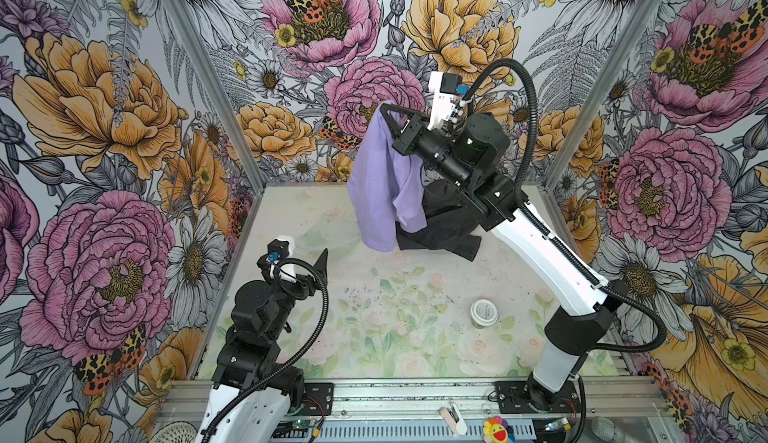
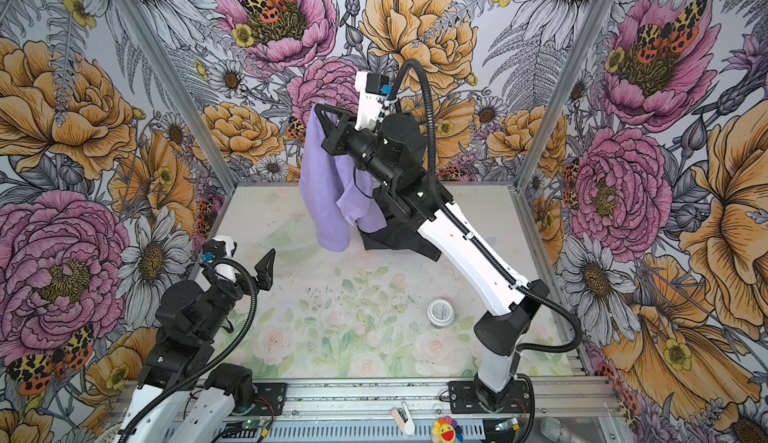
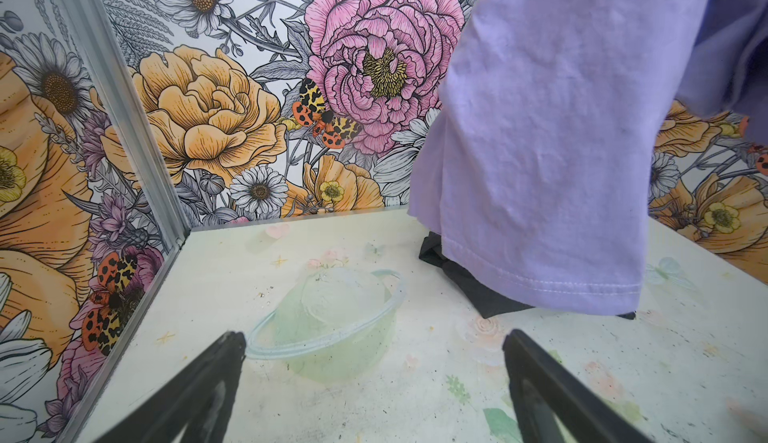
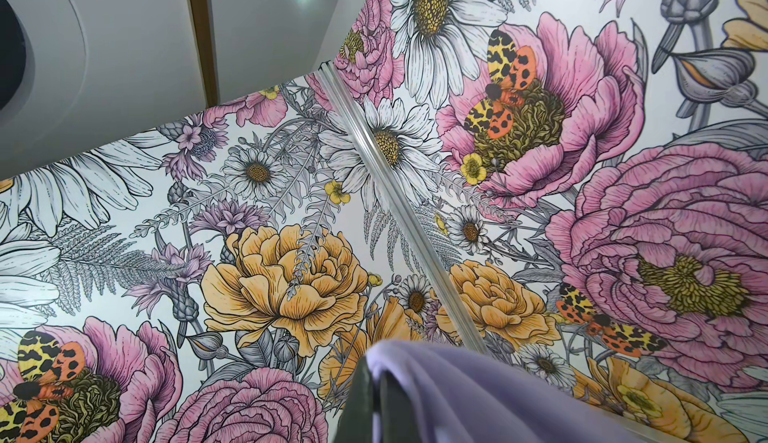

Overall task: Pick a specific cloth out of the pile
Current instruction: 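Carry the lavender cloth toward the left gripper's side of the table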

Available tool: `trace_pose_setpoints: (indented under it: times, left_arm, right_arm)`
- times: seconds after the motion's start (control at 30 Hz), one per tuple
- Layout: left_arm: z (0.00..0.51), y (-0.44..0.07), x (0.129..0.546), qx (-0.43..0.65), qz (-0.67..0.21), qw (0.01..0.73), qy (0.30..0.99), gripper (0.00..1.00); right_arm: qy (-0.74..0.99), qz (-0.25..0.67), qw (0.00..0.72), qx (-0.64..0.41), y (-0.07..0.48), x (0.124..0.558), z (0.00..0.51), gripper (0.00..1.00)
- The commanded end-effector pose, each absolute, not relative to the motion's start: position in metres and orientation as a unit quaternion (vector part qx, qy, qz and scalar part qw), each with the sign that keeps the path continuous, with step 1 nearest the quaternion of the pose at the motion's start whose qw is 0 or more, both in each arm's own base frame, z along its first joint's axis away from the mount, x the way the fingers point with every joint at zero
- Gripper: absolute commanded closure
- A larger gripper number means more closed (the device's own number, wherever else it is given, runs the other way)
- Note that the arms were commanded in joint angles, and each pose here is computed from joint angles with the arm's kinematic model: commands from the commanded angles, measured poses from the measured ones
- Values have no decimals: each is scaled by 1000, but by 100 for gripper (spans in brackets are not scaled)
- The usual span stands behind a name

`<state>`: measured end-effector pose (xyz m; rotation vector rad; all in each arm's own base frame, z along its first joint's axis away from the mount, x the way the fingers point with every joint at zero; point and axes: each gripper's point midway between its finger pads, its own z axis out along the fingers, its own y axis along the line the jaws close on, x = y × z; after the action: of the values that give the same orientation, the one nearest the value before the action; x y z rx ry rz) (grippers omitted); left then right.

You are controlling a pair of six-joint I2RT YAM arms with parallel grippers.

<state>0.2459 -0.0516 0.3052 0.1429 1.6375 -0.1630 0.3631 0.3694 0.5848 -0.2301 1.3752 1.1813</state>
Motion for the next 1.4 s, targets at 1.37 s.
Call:
trace_pose_setpoints:
  times: [1.37]
  left_arm:
    - [319,-28,229,33,-27,715,698,1]
  right_arm:
    - [688,509,494,-153,566,391,396,100]
